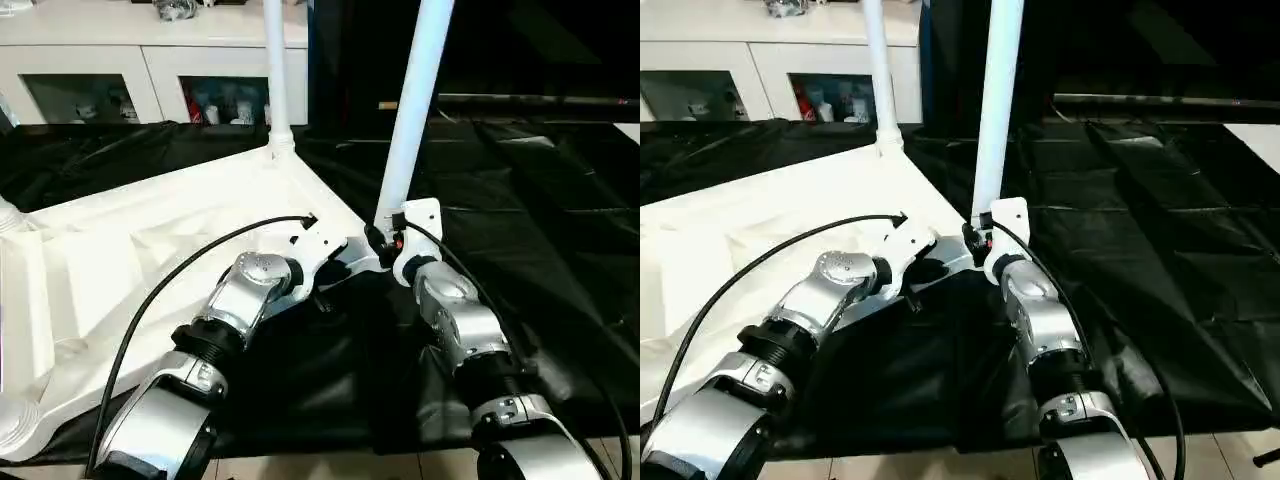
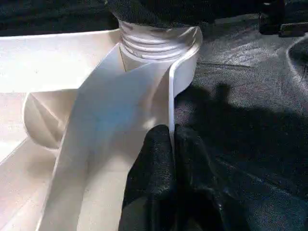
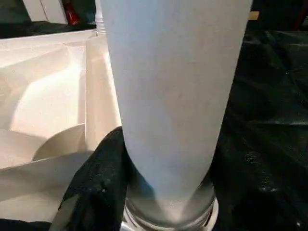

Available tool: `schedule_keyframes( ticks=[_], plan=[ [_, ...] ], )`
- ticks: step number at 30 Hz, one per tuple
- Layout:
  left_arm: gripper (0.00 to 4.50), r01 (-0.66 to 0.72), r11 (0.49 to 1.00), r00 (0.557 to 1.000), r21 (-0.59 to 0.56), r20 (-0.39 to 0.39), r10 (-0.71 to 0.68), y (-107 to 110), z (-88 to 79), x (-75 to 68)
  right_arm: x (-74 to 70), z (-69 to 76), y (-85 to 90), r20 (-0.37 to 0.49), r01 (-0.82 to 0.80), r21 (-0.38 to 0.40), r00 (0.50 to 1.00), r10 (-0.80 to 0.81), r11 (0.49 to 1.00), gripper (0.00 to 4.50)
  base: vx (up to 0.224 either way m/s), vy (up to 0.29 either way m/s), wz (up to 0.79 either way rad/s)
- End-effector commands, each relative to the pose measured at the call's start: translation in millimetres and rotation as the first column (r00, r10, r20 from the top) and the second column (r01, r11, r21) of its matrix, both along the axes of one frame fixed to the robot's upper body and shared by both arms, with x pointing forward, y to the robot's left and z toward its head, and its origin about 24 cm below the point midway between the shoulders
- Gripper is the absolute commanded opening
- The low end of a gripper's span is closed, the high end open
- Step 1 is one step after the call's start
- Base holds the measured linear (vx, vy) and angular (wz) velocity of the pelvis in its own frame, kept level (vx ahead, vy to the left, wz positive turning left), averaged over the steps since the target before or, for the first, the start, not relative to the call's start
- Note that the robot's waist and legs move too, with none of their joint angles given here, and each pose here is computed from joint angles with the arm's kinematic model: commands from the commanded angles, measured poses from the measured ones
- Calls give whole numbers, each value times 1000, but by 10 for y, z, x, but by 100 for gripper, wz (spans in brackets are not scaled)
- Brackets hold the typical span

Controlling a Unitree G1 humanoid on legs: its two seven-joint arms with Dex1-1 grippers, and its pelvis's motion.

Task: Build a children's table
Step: Rotate leg to tighten

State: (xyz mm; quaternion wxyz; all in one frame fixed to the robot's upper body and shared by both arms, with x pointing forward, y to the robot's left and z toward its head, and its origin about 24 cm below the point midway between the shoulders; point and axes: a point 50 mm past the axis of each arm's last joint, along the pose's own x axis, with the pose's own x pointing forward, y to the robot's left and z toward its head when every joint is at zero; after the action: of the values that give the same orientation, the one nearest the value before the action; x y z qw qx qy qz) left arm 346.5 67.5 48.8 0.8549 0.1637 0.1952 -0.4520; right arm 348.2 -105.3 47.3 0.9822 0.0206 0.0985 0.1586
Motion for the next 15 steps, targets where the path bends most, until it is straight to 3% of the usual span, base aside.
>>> schedule_keyframes(
  ticks=[1,2,4,7,11,15],
  plan=[
    [0,57,997,997,-51,46,-55,-146,89,1,-92,-112,224,-48,-112,79,992,116,991,239,0,0,0],
    [0,75,996,996,-58,42,-73,-87,83,-7,-103,-56,169,-6,-169,104,985,171,980,274,0,0,0],
    [0,97,993,995,-66,31,-95,-39,80,-23,-122,-22,117,20,-225,93,974,224,970,281,0,0,0],
    [0,149,986,989,-77,19,-148,55,76,-65,-189,14,23,28,-349,29,937,348,937,316,0,0,0],
    [0,233,969,972,-81,-10,-235,204,63,-150,-320,47,-176,8,-494,-65,869,495,867,316,0,0,0],
    [0,279,956,959,-95,-29,-283,261,73,-196,-377,66,-247,-5,-548,-78,836,549,833,316,0,0,0]
  ],
)
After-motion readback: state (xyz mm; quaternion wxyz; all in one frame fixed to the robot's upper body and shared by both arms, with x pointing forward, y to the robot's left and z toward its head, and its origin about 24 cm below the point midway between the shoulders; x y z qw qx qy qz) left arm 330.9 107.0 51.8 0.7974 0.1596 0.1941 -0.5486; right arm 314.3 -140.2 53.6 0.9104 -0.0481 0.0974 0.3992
